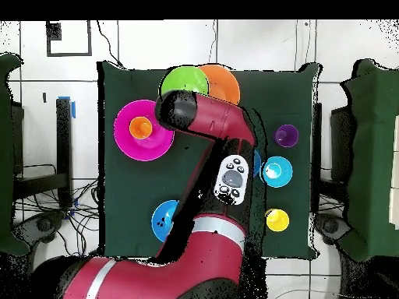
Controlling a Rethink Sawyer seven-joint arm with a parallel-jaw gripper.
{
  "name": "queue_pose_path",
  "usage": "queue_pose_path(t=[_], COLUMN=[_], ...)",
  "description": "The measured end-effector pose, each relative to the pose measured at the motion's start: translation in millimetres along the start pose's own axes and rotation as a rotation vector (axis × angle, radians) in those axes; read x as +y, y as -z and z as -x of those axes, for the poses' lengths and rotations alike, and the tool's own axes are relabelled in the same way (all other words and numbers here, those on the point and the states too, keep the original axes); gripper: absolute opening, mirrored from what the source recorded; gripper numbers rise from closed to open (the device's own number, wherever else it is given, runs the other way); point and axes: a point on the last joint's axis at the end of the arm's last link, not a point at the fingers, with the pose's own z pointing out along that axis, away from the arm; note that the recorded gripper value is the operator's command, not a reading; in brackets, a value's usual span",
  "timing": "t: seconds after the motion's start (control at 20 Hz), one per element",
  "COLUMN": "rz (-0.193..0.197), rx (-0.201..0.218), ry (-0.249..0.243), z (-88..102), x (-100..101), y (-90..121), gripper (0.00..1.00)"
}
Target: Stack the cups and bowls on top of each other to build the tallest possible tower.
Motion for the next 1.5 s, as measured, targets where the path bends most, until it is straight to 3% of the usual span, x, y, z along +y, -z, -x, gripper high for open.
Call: queue_pose_path(t=[0.2,0.4,0.65,0.8,1.05,1.3,1.5], rz=[-0.028,-0.039,-0.018,0.0,0.046,0.085,0.091], rx=[-0.048,-0.082,-0.133,-0.156,-0.197,-0.238,-0.268], ry=[-0.011,-0.065,-0.164,-0.213,-0.272,-0.289,-0.295], z=[-28.5,-68.1,-111.5,-127.1,-137.9,-129.0,-120.0], x=[3,9,18,21,25,25,22], y=[2,3,8,8,2,-8,-12], gripper=[0.0,0.0,0.0,0.0,0.0,0.0,0.0])
